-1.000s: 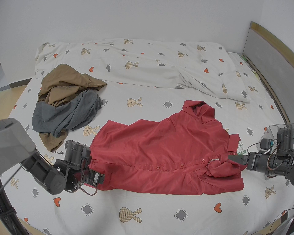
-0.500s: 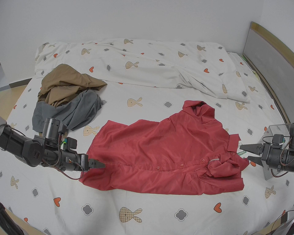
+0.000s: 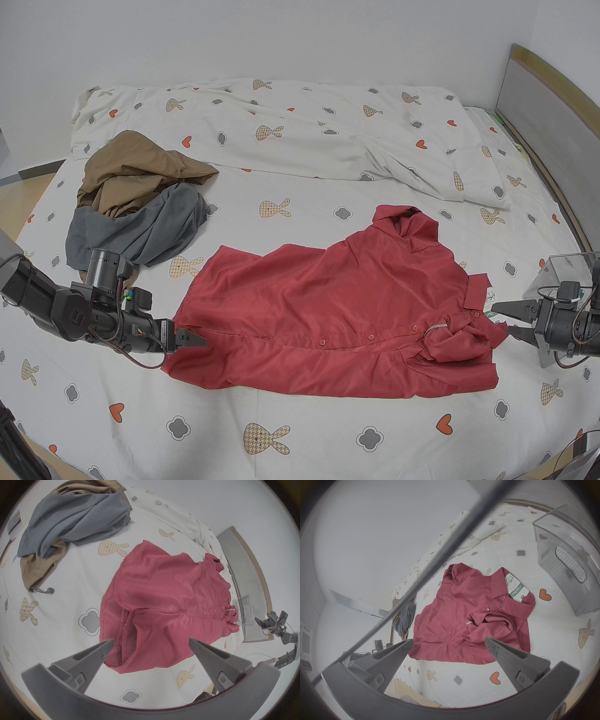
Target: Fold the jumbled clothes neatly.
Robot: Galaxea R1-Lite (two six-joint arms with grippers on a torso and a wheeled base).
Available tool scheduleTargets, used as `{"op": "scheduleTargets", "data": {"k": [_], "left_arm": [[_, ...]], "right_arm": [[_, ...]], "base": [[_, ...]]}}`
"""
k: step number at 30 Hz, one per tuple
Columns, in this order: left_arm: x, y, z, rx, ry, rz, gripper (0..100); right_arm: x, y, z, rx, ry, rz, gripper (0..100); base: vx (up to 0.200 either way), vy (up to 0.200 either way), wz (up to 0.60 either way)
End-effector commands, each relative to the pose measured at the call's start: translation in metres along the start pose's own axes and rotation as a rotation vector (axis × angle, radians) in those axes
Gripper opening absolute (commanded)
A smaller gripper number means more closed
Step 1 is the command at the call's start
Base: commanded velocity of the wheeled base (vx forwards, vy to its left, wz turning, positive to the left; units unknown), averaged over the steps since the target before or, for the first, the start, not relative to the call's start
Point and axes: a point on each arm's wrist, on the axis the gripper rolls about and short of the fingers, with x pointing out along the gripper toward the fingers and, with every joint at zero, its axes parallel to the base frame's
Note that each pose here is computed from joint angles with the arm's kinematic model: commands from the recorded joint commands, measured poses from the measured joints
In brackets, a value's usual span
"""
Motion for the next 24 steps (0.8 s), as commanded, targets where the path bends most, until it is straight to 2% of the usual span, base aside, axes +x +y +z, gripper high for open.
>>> {"op": "scheduleTargets", "data": {"k": [1,11,12,15,19,21,22,24], "left_arm": [[0.014,0.000,-0.005,-0.003,0.044,-0.004,100],[0.040,0.001,-0.016,0.004,0.104,-0.007,100],[0.041,0.002,-0.016,0.002,0.106,-0.006,0],[0.042,0.003,-0.016,0.000,0.107,-0.005,0],[0.040,0.002,-0.015,0.002,0.099,-0.005,0],[0.039,0.002,-0.015,0.002,0.099,-0.005,0],[0.039,0.002,-0.015,0.002,0.098,-0.006,0],[0.039,0.002,-0.015,0.002,0.098,-0.006,0]], "right_arm": [[0.002,-0.003,-0.001,0.011,0.011,-0.009,100],[0.005,-0.007,-0.003,0.025,0.028,-0.021,100],[0.006,-0.008,-0.003,0.028,0.030,-0.024,100],[0.007,-0.010,-0.006,0.036,0.042,-0.031,100],[0.015,-0.023,-0.017,0.056,0.111,-0.070,100],[0.027,-0.040,-0.023,0.046,0.176,-0.116,100],[0.027,-0.040,-0.023,0.046,0.176,-0.116,100],[0.038,-0.065,-0.024,0.010,0.224,-0.180,100]], "base": [[0.000,0.000,0.00],[0.000,0.000,0.00],[0.000,0.000,0.00],[0.000,0.000,0.00],[0.000,0.000,0.00],[0.000,0.000,0.00],[0.000,0.000,0.00],[0.000,0.000,0.00]]}}
